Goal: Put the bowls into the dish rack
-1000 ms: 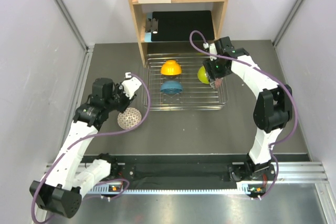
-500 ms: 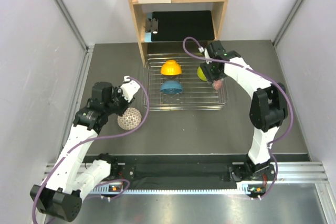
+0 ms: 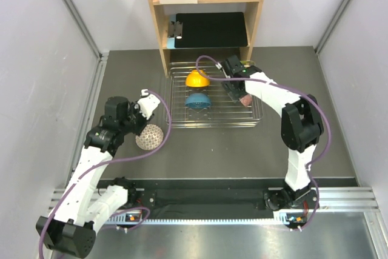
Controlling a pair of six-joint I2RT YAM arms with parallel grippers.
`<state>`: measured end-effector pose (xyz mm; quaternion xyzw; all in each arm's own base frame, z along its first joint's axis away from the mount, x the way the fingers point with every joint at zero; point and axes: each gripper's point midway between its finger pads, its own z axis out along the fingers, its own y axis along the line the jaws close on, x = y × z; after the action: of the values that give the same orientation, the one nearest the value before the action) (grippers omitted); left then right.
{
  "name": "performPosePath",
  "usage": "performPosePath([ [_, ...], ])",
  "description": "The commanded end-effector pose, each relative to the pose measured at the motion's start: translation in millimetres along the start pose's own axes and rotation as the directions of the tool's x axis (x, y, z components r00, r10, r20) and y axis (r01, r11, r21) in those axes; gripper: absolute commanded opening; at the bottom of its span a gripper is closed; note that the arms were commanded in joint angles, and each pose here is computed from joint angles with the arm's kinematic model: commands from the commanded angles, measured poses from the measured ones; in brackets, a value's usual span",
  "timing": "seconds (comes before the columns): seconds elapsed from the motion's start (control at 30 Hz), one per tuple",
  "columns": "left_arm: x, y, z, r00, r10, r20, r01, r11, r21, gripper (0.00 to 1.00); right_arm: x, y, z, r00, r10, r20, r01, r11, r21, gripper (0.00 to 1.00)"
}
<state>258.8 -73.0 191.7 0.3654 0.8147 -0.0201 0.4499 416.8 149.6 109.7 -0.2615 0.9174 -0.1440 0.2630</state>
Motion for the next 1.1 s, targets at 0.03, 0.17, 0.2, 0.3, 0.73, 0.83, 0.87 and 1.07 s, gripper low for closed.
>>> performPosePath([
  [0.03,-11.1,4.8,-1.9,0.998,-0.003,0.059,0.004,1.0,-0.02,0.35,-5.2,1.7,7.6,0.998,-0.059,0.002,0.058,0.994,0.09,0.0],
  [0.17,-11.3,5.4,-2.6,0.998,-0.004,0.059,0.006,1.0,-0.021,0.35,-4.5,5.9,8.4,0.993,-0.115,-0.01,0.116,0.984,0.133,0.0],
  [0.2,-11.6,5.2,-3.3,0.998,-0.003,0.06,0.004,1.0,-0.02,0.35,-3.2,5.3,8.6,0.992,-0.124,-0.017,0.125,0.981,0.148,0.0],
  [0.3,-11.4,5.1,-3.7,0.998,-0.005,0.061,0.006,1.0,-0.021,0.35,0.6,11.2,11.0,0.985,-0.167,-0.037,0.171,0.972,0.163,0.0],
  [0.73,-11.1,4.9,-6.6,0.997,-0.004,0.072,0.006,1.0,-0.025,0.35,18.9,41.4,14.5,0.935,-0.338,-0.108,0.352,0.921,0.167,0.0],
  [0.83,-11.8,6.4,-8.0,0.997,-0.003,0.074,0.005,0.999,-0.031,0.35,22.6,46.5,14.2,0.925,-0.362,-0.12,0.377,0.913,0.153,0.01],
  [0.87,-12.2,6.2,-8.3,0.997,-0.003,0.074,0.005,1.0,-0.03,0.35,22.8,48.9,13.5,0.923,-0.367,-0.118,0.381,0.913,0.143,0.02],
  [1.07,-15.2,8.6,-10.7,0.997,-0.004,0.078,0.007,0.999,-0.034,0.35,23.9,61.8,10.9,0.921,-0.374,-0.108,0.383,0.921,0.078,0.13],
])
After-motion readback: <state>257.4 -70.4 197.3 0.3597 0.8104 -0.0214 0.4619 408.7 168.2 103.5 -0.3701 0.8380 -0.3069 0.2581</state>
